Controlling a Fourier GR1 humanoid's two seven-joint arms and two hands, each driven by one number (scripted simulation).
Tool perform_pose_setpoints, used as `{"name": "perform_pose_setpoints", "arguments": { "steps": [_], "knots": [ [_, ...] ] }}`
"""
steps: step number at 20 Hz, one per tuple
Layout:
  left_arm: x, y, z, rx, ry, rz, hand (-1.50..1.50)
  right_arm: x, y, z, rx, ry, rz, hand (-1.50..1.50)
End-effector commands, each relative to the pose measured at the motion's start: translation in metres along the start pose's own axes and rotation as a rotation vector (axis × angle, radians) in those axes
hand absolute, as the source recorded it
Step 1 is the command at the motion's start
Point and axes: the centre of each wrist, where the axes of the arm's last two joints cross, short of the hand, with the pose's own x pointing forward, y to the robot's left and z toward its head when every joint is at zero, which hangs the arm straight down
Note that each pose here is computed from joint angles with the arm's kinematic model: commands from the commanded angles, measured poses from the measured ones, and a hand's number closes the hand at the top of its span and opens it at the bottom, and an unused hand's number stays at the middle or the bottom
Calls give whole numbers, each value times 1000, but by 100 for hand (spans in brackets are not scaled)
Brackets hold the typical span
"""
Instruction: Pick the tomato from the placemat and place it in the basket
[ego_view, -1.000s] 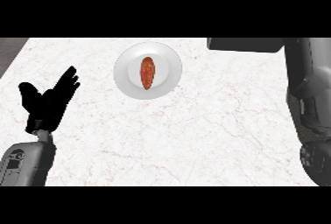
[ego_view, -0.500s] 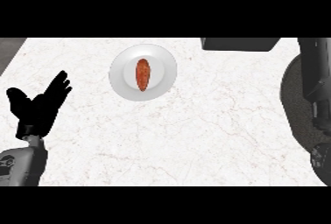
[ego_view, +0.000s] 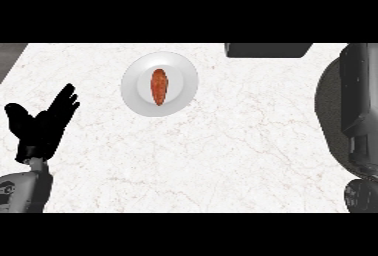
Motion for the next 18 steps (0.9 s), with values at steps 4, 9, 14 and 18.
{"name": "perform_pose_setpoints", "arguments": {
  "steps": [4,9,14,18],
  "knots": [
    [10,1,0,12,-2,8,0,-45,9,-28,-137,300,-80,-150],
    [-9,-13,9,-5,-3,-12,0,-68,27,-28,-94,265,-57,-150],
    [2,3,-3,-7,8,2,0,-52,7,-31,-111,177,-152,-150],
    [9,11,-2,11,12,0,0,-58,-12,-33,-228,271,-299,-150]
  ]
}}
